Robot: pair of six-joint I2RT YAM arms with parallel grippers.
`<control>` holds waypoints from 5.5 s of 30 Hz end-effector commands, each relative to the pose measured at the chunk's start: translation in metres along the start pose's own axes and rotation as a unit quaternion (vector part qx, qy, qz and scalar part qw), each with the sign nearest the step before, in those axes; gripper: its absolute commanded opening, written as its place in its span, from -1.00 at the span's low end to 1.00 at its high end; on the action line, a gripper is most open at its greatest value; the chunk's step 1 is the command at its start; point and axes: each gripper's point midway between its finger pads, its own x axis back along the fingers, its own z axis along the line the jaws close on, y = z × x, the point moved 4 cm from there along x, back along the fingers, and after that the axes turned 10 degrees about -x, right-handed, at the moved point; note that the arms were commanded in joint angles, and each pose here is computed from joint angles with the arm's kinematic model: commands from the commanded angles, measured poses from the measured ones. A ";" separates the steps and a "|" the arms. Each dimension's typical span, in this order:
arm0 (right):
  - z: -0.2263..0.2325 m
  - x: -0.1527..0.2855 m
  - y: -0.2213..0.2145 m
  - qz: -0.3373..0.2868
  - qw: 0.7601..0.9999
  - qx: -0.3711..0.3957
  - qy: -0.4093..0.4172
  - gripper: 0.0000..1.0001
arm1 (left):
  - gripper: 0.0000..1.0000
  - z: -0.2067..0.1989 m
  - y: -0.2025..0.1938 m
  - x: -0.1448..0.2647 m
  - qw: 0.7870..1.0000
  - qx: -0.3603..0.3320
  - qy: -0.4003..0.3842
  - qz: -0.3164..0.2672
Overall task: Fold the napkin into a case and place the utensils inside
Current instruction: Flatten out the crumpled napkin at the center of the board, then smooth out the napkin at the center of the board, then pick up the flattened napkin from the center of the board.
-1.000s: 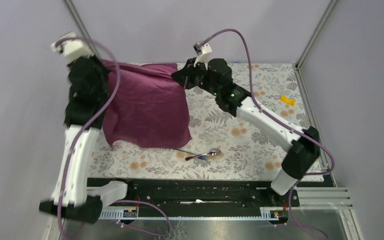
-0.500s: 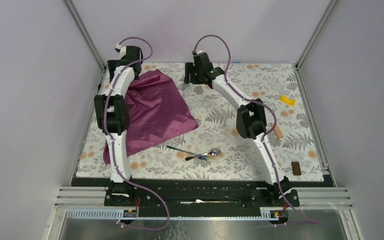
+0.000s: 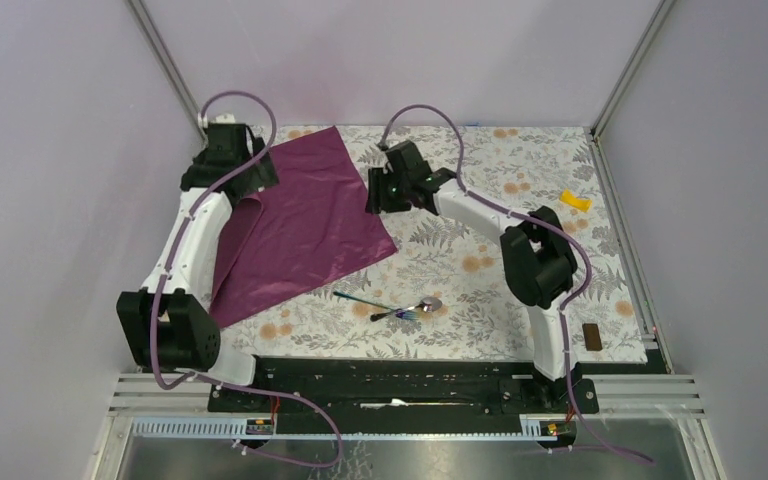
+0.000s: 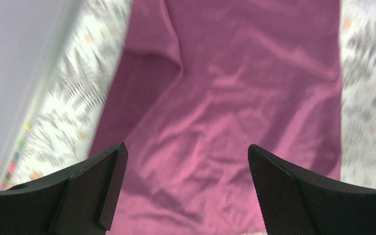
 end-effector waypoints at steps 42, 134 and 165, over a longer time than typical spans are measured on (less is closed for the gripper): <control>-0.125 0.011 -0.104 -0.008 0.969 -0.178 -0.171 -0.19 | 0.48 -0.028 -0.082 -0.139 0.955 0.249 -0.112 0.112; -0.073 0.009 -0.099 0.003 0.994 -0.079 -0.079 -0.03 | 0.87 0.009 -0.072 -0.128 0.963 0.209 -0.114 0.130; -0.018 -0.113 0.029 -0.050 0.993 0.060 -0.083 -0.07 | 0.93 0.011 -0.078 -0.232 0.949 0.263 -0.100 0.145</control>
